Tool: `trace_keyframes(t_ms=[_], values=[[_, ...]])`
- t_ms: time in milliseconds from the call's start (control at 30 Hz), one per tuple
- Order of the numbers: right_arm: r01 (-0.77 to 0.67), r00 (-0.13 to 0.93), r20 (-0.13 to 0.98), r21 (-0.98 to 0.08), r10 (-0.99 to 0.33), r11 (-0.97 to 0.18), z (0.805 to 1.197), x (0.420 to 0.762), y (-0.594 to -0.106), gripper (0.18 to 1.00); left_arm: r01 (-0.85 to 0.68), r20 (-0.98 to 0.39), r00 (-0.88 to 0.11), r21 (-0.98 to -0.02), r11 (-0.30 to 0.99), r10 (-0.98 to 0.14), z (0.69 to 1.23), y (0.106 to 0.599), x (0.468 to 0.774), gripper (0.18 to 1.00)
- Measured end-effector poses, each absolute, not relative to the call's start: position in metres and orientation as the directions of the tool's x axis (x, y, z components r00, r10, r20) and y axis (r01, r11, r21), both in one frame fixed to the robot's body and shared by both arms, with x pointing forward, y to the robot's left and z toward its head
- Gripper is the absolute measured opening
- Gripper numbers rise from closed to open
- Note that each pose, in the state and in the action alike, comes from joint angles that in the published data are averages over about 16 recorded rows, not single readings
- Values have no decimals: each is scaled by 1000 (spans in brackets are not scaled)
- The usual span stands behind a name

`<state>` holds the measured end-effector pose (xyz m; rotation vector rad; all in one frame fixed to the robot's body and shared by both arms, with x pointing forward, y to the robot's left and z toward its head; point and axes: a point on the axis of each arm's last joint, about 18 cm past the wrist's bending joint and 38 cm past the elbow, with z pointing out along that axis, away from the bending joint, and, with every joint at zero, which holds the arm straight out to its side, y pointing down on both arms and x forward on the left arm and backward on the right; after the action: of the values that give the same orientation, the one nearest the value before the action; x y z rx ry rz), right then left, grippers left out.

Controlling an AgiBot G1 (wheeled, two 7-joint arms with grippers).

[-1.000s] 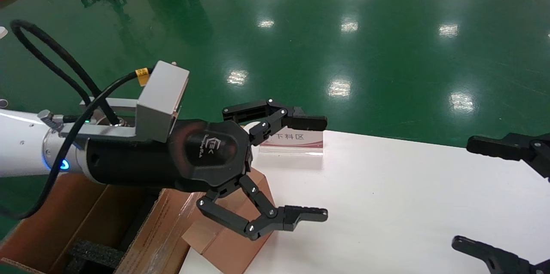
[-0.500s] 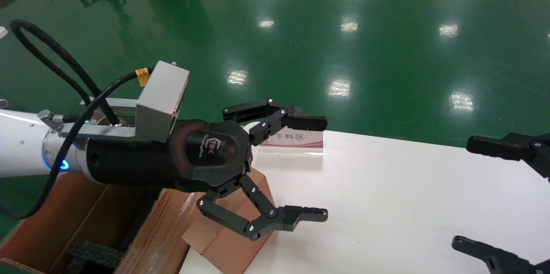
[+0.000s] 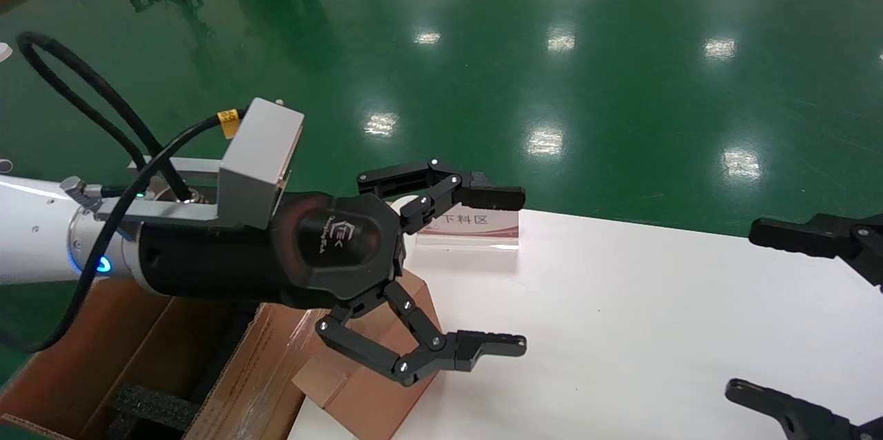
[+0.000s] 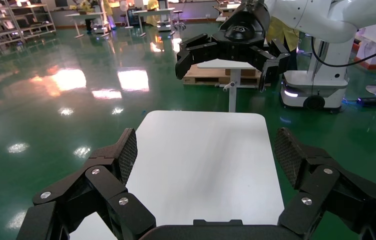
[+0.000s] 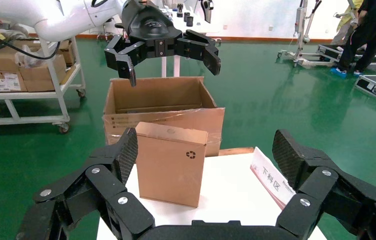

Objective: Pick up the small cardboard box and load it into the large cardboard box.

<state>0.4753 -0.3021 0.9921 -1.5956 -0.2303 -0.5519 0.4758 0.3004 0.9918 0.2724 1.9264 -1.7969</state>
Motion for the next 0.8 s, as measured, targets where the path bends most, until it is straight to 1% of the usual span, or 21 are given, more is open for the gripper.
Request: trace_keyframes(t_ms=[167,333,567,800], values=[[464,860,477,-879,-178,-112,992,475,-302,1001,444,-467,-861,-884,148,-203,990,304,479,1001],[464,861,477,-879,-178,-112,992,475,-302,1001,423,-468,-852,-879,220,-236,988,309,485,1001],[464,861,477,-879,-178,-112,992,475,-302,1001,387,-497,-822,-846,367,-278,986,320,494,1001],[464,861,477,-879,-178,-112,992,475,-302,1001,348,-536,-803,-778,522,-263,989,326,502,1001]])
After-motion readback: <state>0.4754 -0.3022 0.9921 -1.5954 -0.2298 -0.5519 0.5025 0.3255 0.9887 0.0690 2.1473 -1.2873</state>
